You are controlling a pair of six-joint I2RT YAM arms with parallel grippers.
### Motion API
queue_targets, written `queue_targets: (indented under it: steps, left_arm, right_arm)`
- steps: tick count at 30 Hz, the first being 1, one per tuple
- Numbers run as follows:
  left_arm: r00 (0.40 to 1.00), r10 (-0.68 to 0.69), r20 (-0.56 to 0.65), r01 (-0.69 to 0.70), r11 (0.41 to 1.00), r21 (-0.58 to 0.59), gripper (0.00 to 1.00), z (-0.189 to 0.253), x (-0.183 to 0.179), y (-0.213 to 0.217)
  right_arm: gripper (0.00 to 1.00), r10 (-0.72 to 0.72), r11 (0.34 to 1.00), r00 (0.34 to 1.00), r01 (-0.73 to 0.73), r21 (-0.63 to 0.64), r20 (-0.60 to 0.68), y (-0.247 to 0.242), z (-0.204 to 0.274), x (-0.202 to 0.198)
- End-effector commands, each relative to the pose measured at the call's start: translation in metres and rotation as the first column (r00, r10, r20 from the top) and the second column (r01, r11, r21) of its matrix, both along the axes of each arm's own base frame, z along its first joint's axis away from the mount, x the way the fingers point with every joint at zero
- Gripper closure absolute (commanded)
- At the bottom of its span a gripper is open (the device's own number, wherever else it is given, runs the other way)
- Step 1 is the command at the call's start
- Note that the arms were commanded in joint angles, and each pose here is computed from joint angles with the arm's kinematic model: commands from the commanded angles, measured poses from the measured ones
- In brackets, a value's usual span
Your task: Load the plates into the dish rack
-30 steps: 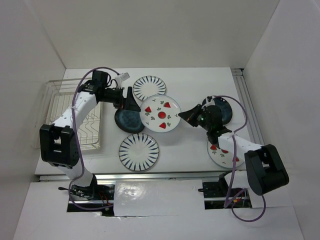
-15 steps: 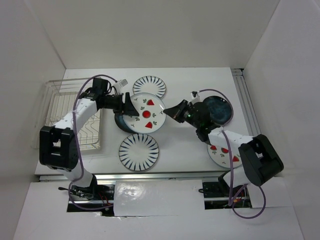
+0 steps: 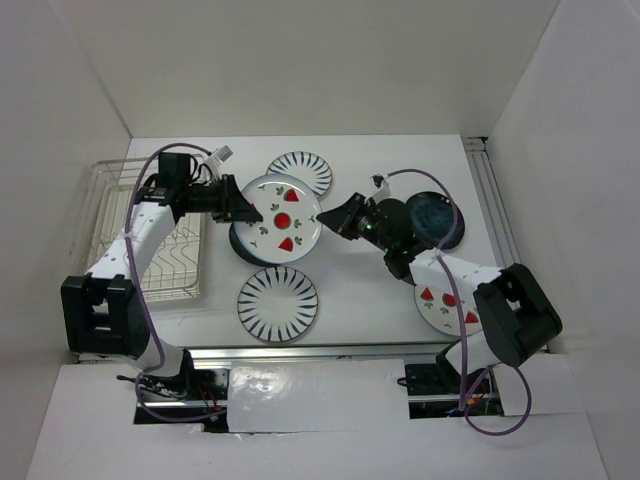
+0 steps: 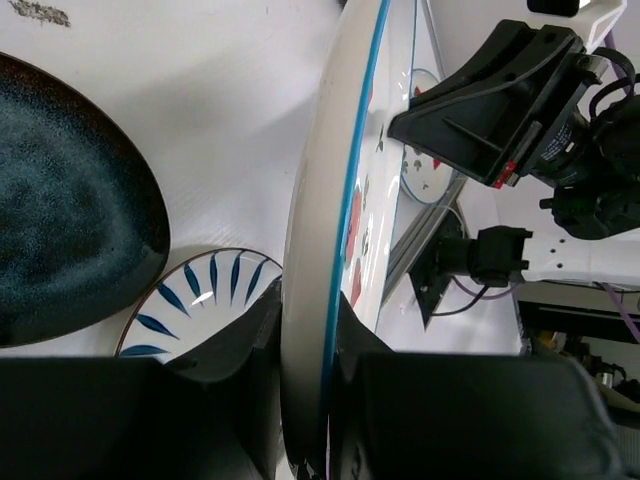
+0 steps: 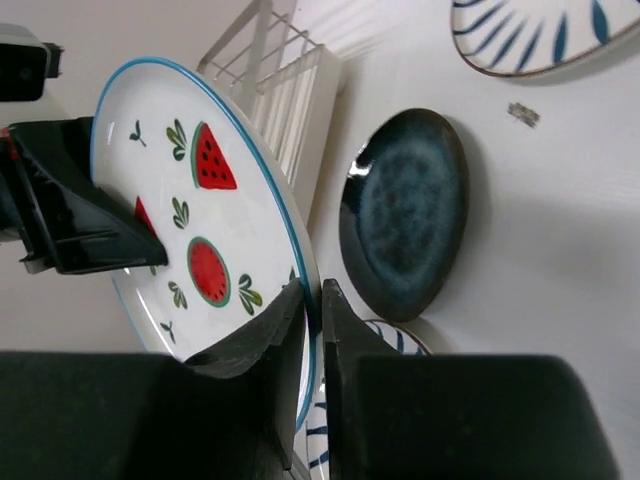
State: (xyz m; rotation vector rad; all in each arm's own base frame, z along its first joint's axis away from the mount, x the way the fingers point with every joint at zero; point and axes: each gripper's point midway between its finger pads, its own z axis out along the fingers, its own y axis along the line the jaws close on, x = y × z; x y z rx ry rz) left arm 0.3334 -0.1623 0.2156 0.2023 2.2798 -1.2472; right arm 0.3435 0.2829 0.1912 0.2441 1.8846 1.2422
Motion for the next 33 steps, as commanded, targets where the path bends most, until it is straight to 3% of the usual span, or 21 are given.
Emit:
queue_targets:
  steps: [1,2,5,9,14,16,21,24,29,33]
  left_arm:
    - [0.991,0.075,0.111,-0.075,0.997,-0.009,1.00,0.032,0.011,0.024]
    - [0.985,0.101,0.143,-0.101,0.995,-0.006,1.00,0.043,0.015,0.034]
    - [0.962,0.173,0.210,-0.178,0.984,0.006,1.00,0.068,0.022,0.066]
    - [0.914,0.260,0.311,-0.288,0.956,0.047,1.00,0.107,0.019,0.123]
    - [0.823,0.354,0.444,-0.466,0.867,0.174,1.00,0.131,0.008,0.209]
    - [0.788,0.423,0.448,-0.565,0.786,0.252,1.00,0.126,-0.001,0.252]
    - [0.721,0.425,0.548,-0.675,0.612,0.413,1.00,0.126,-0.027,0.339]
    - [0.690,0.421,0.589,-0.710,0.554,0.435,1.00,0.131,-0.046,0.372]
    - [0.687,0.347,0.638,-0.706,0.529,0.471,1.00,0.132,-0.064,0.382]
    - [0.676,0.310,0.668,-0.726,0.431,0.536,1.00,0.126,-0.076,0.396]
  right_arm:
    - [0.80,0.020,0.995,0.987,-0.035,0.090,0.161,0.012,0.073,0.008]
    - [0.53,0.023,0.997,0.986,-0.035,0.071,0.166,0.012,0.078,0.008]
    - [0.22,0.027,0.999,0.988,-0.021,-0.044,0.154,0.001,0.072,0.000]
    - [0.01,-0.034,0.977,0.988,0.065,-0.204,0.149,-0.033,0.057,-0.015]
    - [0.01,-0.058,0.955,0.982,0.107,-0.276,0.180,-0.060,0.048,-0.039]
    - [0.01,-0.052,0.951,0.982,0.104,-0.292,0.180,-0.065,0.043,-0.046]
    - [0.01,-0.006,0.937,0.990,0.055,-0.344,0.144,-0.062,0.025,-0.053]
    - [0.01,0.008,0.938,0.991,0.040,-0.345,0.135,-0.058,0.018,-0.053]
    - [0.01,0.048,0.938,0.991,-0.002,-0.346,0.125,-0.046,0.009,-0.055]
    - [0.01,0.076,0.932,0.991,-0.033,-0.360,0.106,-0.032,0.001,-0.055]
